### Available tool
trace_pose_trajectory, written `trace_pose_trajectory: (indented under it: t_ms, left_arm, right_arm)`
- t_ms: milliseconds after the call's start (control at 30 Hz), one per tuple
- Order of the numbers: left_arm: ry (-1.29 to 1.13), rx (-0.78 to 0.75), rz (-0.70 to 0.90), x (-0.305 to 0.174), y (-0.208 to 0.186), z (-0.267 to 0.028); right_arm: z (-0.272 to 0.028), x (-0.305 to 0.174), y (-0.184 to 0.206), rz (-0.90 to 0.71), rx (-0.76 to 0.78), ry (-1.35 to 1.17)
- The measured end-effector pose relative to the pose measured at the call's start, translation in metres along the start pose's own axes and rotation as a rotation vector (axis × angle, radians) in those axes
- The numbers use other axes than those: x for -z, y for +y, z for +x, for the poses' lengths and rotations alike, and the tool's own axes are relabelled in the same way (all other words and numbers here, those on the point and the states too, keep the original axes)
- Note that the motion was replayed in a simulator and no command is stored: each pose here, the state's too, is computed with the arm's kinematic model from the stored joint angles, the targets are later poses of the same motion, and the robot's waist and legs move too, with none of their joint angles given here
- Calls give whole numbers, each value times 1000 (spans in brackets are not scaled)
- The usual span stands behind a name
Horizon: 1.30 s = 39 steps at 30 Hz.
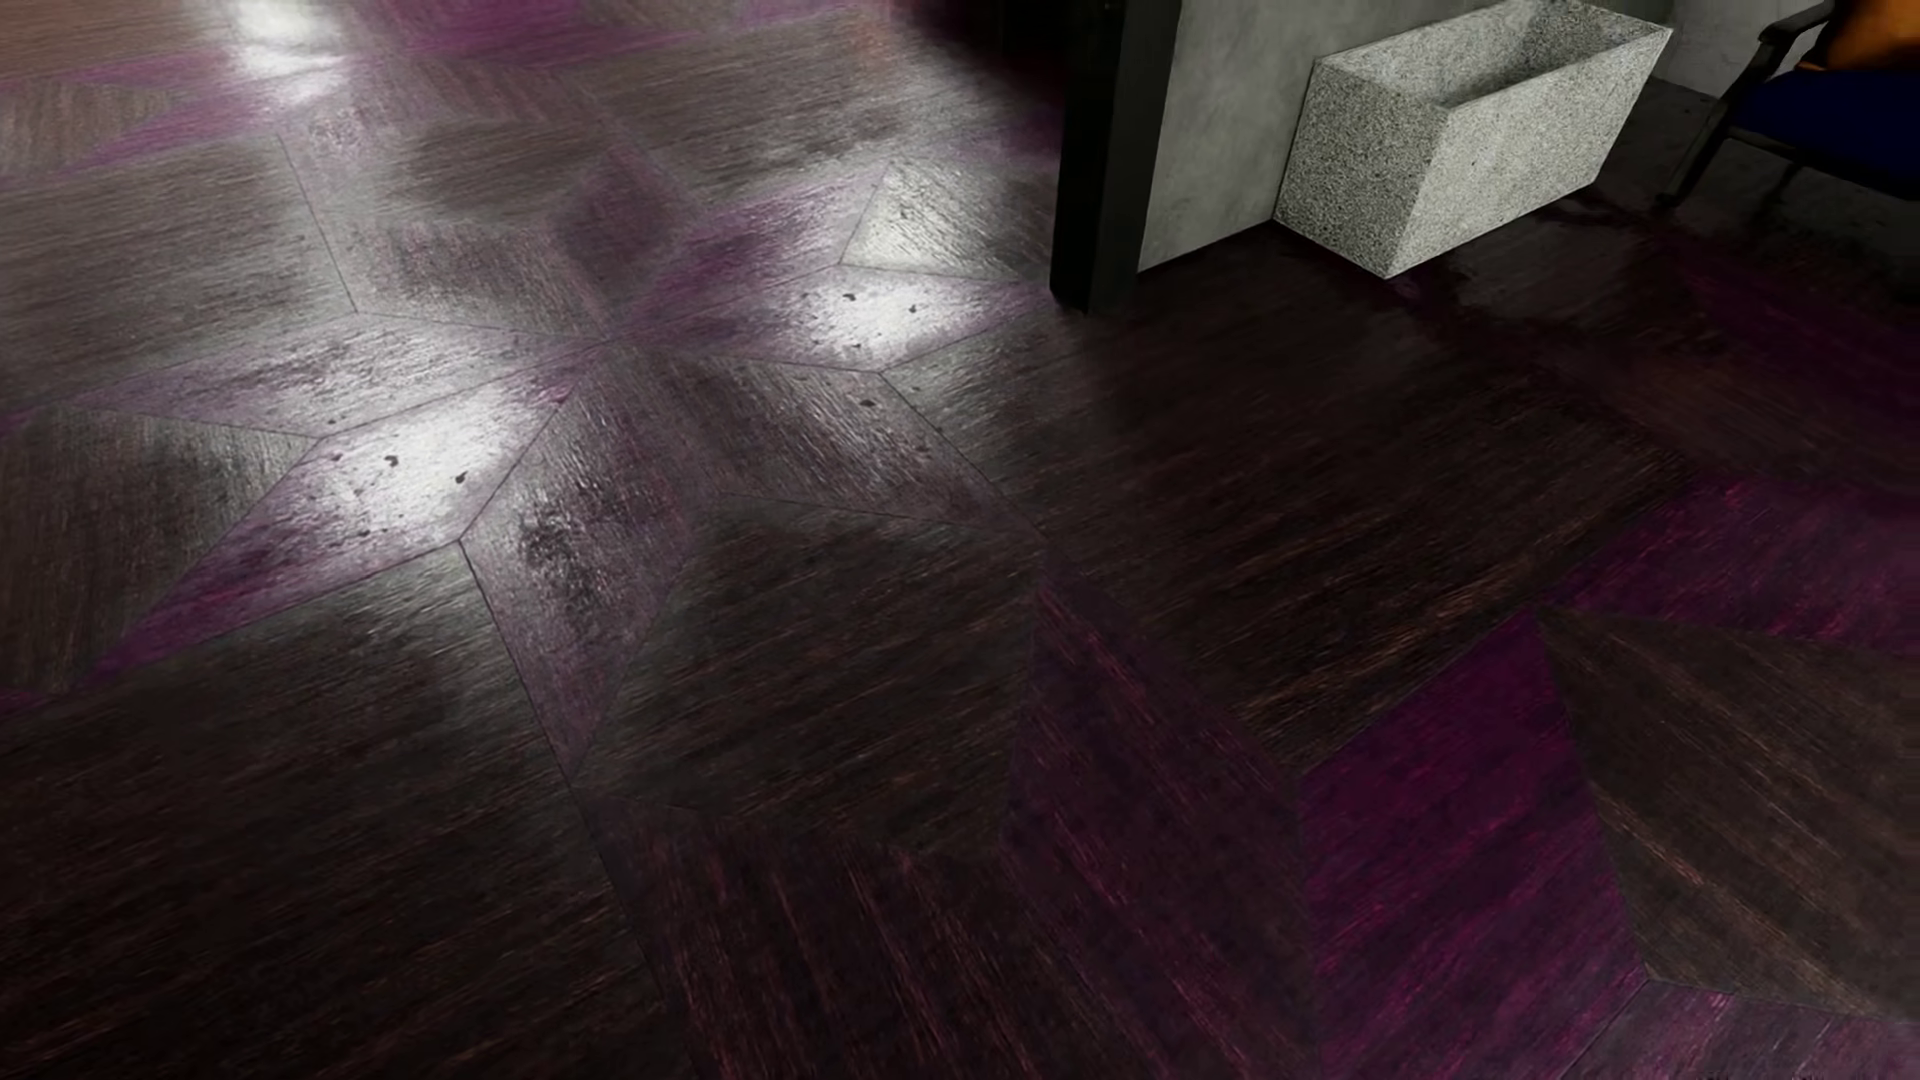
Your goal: Turn around
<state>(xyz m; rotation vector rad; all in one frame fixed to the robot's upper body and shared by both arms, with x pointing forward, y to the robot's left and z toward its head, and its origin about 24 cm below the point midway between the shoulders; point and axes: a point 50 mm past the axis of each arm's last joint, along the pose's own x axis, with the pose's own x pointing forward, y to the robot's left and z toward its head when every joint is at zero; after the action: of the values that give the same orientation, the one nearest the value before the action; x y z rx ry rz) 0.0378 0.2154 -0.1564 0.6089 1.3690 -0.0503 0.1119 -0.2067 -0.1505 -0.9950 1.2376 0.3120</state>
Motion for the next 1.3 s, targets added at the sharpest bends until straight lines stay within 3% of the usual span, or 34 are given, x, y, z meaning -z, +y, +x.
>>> trace_pose_trajectory:
  t_ms: [167, 333, 600, 733, 867, 1100, 1200, 1300]
  left_arm:
    - [106, 94, 21, 30, -21, -4]
    - [0, 9, 20, 4, -1, -1]
    - [-270, -164, 29, -61, 41, -5]
    - [-323, -172, 32, -74, 41, -7]
    - [-255, -128, 12, -57, 27, -4]
    - [-22, 4, 61, -3, -3, 0]
    - [11, -10, 131, 2, 10, 4]
    - [-57, -101, 102, -15, 35, 6]
  right_arm:
    - [-6, -60, -50, -65, 175, -226]
    - [-16, -85, -39, 9, 154, -329]
    - [-4, -22, 21, -50, -115, -49]
    - [-3, 15, 28, -15, -122, 58]
    - [0, 27, 11, -8, -70, 74]
    - [-6, -52, -34, -73, 105, -202]
    - [-19, -84, -23, -75, 109, -352]
    - [-24, -94, -12, -218, 69, -410]
